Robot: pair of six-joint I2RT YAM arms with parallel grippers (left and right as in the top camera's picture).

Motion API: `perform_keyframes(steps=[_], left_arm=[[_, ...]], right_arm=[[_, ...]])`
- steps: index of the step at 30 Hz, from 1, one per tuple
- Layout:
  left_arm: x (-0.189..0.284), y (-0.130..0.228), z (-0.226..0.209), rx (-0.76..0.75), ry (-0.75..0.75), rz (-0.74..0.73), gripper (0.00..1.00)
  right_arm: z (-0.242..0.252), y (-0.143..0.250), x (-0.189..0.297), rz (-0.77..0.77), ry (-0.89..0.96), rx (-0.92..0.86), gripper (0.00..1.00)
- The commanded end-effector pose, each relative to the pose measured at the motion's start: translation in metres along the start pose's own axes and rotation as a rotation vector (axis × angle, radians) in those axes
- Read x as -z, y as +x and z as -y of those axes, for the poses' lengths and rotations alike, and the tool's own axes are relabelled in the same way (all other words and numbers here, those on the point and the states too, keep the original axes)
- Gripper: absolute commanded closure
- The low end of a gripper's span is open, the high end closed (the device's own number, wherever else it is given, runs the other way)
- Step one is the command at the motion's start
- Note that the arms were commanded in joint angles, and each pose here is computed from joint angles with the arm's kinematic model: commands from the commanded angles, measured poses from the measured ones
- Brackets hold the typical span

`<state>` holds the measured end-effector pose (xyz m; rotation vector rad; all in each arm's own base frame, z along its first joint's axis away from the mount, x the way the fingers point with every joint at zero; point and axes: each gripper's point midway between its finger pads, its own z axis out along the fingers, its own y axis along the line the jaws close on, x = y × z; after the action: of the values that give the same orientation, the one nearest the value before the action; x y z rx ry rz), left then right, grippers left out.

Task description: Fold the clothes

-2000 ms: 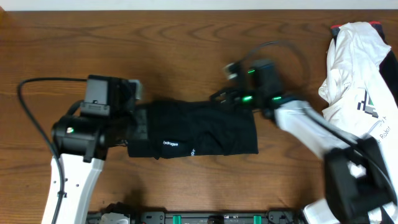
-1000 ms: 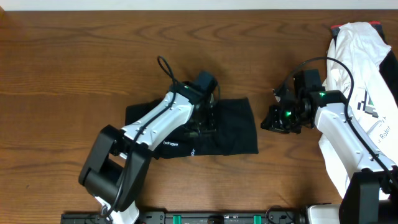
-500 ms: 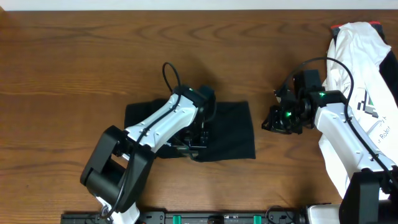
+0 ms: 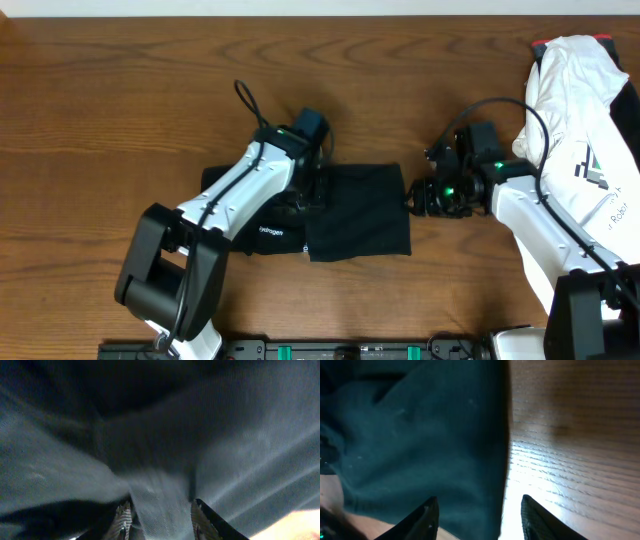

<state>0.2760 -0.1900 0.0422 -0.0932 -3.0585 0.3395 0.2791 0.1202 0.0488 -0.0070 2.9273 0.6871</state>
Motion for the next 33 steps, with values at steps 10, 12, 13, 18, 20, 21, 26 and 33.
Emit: perform_keyframes(steps=[10,12,13,18,20,21,26,33], left_arm=[[0.008,-0.041,-0.009,-0.095,-0.016,0.149,0.57],[0.008,-0.046,-0.007,-0.122,-0.011,0.169,0.68],[0.008,-0.05,-0.006,-0.14,-0.007,0.183,0.77],[0.011,-0.063,-0.003,-0.167,-0.001,0.238,0.94],[0.011,-0.066,-0.008,-0.164,-0.028,0.25,0.94],[0.012,-0.066,-0.01,-0.162,-0.043,0.253,0.94],[0.016,-0.073,-0.033,-0.136,-0.155,0.284,0.94],[0.021,-0.081,-0.053,-0.085,-0.161,0.293,0.9]], right_arm=[[0.009,0.019,-0.027,0.016,-0.031,0.001,0.55],[0.007,0.022,-0.03,0.014,-0.045,0.007,0.57],[0.007,0.025,-0.031,0.007,-0.045,0.005,0.58],[0.001,0.042,-0.041,-0.033,-0.045,0.022,0.64],[0.001,0.049,-0.046,-0.045,-0.032,0.03,0.69],[0.004,0.05,-0.047,-0.046,-0.012,0.023,0.73],[0.028,0.049,-0.047,-0.023,0.126,-0.001,0.99],[0.024,0.05,-0.047,-0.03,0.094,0.002,0.7]])
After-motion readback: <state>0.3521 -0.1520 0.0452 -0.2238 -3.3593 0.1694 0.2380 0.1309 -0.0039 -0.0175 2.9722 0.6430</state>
